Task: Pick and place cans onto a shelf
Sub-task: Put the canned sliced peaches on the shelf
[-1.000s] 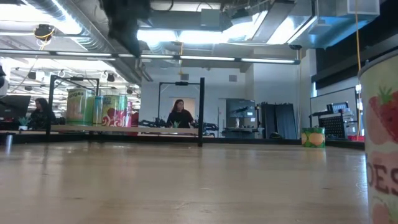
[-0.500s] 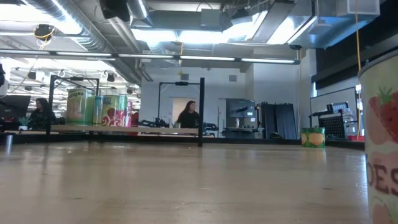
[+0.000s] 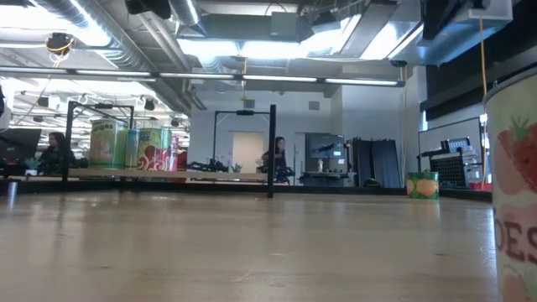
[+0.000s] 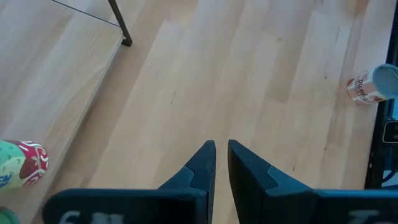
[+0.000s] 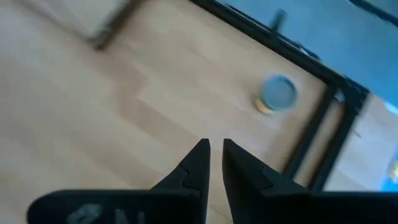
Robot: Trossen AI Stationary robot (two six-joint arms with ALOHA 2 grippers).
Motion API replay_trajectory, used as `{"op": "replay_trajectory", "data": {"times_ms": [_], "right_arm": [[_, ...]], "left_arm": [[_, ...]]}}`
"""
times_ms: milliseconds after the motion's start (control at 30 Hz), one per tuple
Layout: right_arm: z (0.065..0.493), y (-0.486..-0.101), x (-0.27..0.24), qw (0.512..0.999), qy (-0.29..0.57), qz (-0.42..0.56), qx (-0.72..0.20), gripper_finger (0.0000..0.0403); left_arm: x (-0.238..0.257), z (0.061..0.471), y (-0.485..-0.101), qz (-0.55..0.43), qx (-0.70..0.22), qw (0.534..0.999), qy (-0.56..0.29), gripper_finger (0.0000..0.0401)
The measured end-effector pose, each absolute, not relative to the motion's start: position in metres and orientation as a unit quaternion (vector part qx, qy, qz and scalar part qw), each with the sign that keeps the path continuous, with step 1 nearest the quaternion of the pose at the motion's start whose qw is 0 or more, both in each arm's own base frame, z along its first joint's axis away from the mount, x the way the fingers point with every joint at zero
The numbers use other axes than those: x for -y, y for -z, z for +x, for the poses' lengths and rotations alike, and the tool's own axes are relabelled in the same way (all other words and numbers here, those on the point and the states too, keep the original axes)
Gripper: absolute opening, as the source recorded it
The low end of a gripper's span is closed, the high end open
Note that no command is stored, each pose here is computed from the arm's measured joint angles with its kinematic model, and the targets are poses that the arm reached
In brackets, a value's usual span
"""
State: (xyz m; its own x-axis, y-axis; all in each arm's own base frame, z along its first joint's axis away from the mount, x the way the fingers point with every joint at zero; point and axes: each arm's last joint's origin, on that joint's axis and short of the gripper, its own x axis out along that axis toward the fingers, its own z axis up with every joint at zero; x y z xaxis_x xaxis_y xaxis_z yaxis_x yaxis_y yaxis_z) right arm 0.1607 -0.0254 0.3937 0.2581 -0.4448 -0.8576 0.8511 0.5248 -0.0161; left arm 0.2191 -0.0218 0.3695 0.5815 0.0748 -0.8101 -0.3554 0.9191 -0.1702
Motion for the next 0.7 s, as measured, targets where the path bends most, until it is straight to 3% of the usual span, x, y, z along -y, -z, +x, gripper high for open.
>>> {"op": "replay_trajectory", "data": {"times_ms": [267,500,700], "right_arm": [[0.168,-0.340,0.082,0.630,0.505,0.291,-0.514,0.0045],[0.184,-0.304,0.115,0.656,0.435,0.296,-0.542,0.0043],[0.190,-0.287,0.127,0.646,0.416,0.284,-0.573,0.0007]], "left_arm": [[0.022,0.219,-0.370,-0.157,-0.441,0.875,-0.122,0.0034],[0.022,0.219,-0.370,-0.156,-0.441,0.876,-0.122,0.0034],[0.022,0.219,-0.370,-0.155,-0.441,0.876,-0.121,0.0034]]}}
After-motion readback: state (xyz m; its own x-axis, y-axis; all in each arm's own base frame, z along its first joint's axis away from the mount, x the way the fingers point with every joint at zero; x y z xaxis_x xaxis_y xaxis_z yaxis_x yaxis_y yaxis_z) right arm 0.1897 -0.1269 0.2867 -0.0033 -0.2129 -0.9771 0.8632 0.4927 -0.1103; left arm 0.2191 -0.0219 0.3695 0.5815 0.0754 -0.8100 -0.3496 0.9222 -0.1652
